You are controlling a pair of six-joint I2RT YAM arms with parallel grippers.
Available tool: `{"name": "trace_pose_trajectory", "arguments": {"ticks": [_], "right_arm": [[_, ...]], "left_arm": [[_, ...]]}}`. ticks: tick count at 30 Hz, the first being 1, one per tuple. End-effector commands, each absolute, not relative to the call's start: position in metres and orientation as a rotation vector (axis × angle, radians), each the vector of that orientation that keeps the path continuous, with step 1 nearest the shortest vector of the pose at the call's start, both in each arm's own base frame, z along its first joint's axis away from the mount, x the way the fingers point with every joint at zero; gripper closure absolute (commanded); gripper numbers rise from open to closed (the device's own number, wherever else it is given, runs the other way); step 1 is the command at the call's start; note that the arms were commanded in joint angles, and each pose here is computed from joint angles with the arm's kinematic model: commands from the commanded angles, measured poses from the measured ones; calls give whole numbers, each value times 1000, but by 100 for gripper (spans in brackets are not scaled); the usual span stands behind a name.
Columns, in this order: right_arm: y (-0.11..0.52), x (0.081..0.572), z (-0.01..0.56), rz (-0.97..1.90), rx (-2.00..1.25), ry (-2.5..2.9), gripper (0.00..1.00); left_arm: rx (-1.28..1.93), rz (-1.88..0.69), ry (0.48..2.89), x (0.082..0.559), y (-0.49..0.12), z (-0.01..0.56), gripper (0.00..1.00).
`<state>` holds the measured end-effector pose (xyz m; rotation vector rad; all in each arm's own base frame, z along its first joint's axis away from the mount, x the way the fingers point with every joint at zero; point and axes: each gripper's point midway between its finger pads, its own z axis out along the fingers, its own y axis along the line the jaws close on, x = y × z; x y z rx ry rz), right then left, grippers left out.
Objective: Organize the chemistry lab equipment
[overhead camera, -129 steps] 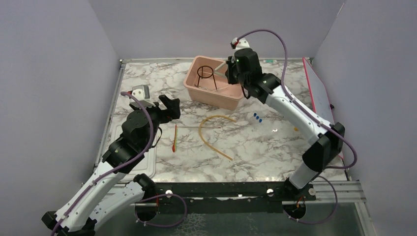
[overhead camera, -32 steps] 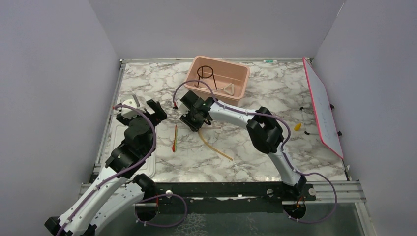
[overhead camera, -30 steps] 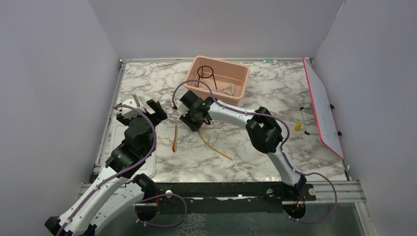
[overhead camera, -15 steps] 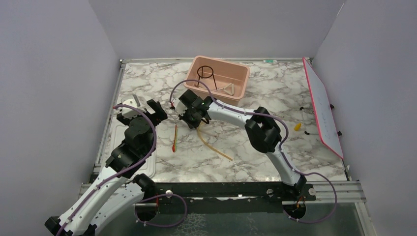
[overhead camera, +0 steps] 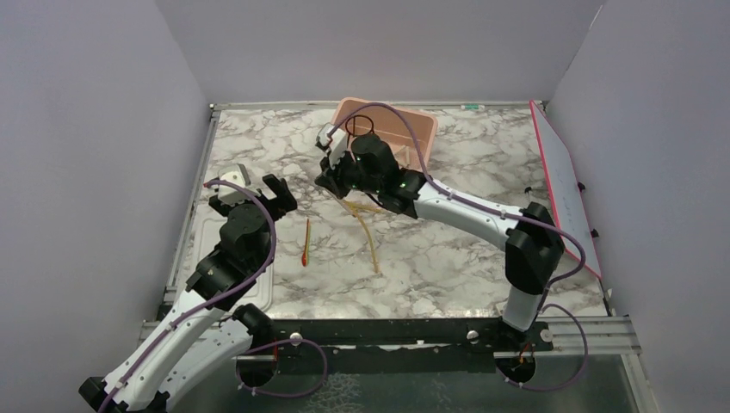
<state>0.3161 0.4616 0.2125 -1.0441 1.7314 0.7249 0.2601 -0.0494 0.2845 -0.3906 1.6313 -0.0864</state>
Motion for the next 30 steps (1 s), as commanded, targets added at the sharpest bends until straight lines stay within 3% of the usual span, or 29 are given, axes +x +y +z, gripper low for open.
{"name": "trace_pose_trajectory", "arguments": {"ticks": [1,10,18,30], "right_arm": [[459,316,271,801,-851,1576,99],[432,308,313,816,-717,1529,99],[384,324,354,617,-720,1498,99],[330,407,343,541,-824,1562,99]], "left_arm": [[-383,-123,1607,260,-52,289,11],[-387,-136,1600,258,-51,290,11],[-362,-165,1602,258,-57,292,11],[-328,-153,1607,264,-61,290,11]]}}
